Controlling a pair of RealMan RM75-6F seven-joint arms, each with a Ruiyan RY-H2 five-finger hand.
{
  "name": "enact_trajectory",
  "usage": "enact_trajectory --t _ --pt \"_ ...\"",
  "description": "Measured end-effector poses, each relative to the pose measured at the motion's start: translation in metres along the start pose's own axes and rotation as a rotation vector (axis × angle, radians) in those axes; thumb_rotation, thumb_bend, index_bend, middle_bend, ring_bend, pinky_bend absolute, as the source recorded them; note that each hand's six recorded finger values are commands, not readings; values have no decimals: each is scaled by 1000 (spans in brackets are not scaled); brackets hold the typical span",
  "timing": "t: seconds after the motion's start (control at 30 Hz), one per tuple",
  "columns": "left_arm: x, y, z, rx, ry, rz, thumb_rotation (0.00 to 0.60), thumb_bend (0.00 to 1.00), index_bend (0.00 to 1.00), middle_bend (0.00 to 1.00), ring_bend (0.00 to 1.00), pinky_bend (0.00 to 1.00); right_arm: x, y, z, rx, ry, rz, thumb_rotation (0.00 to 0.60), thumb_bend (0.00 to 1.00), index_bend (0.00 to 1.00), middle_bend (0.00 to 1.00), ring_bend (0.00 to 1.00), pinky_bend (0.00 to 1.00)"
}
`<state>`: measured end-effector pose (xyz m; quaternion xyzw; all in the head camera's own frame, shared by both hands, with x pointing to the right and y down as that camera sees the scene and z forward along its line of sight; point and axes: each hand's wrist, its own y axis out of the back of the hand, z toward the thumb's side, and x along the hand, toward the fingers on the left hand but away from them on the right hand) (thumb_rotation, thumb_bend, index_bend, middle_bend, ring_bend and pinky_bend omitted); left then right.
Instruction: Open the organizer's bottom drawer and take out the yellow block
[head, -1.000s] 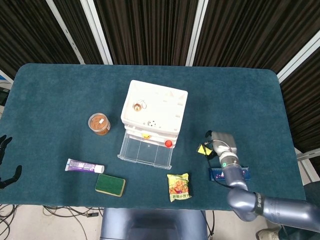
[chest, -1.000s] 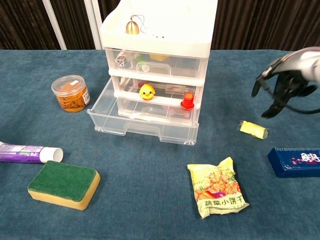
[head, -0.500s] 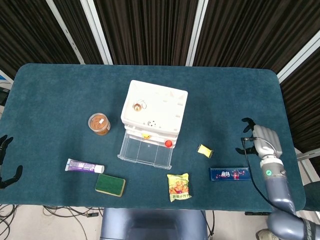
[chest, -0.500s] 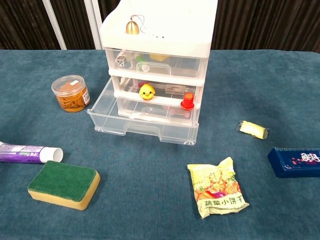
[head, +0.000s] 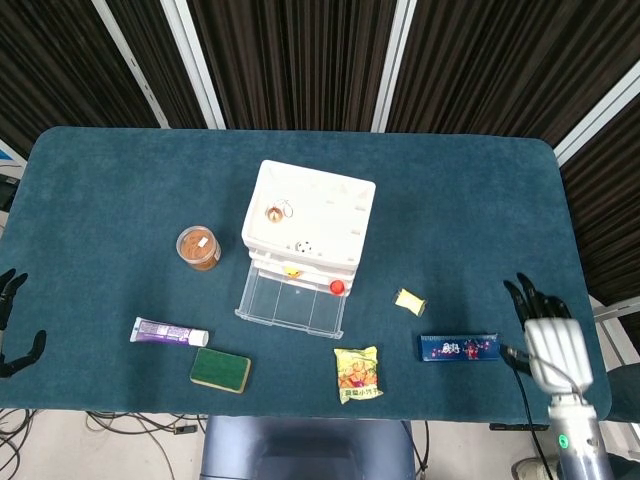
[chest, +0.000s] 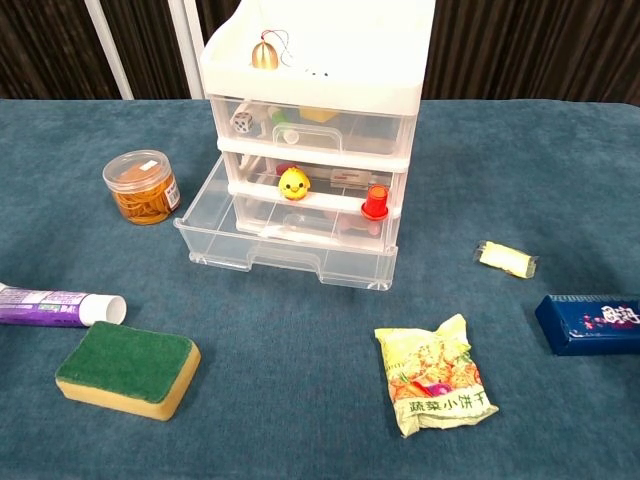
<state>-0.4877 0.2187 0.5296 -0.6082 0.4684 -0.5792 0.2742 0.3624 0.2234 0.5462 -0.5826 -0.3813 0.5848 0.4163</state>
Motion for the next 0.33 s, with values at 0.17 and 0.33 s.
enact_trajectory --t 0.17,0.33 --pt "-1 1 2 0 -10 7 600 405 32 0 0 0 24 -14 1 19 11 -23 600 94 74 75 226 238" --pt "-1 1 2 6 -13 5 600 405 32 0 0 0 30 -18 1 25 9 -10 600 93 74 74 227 238"
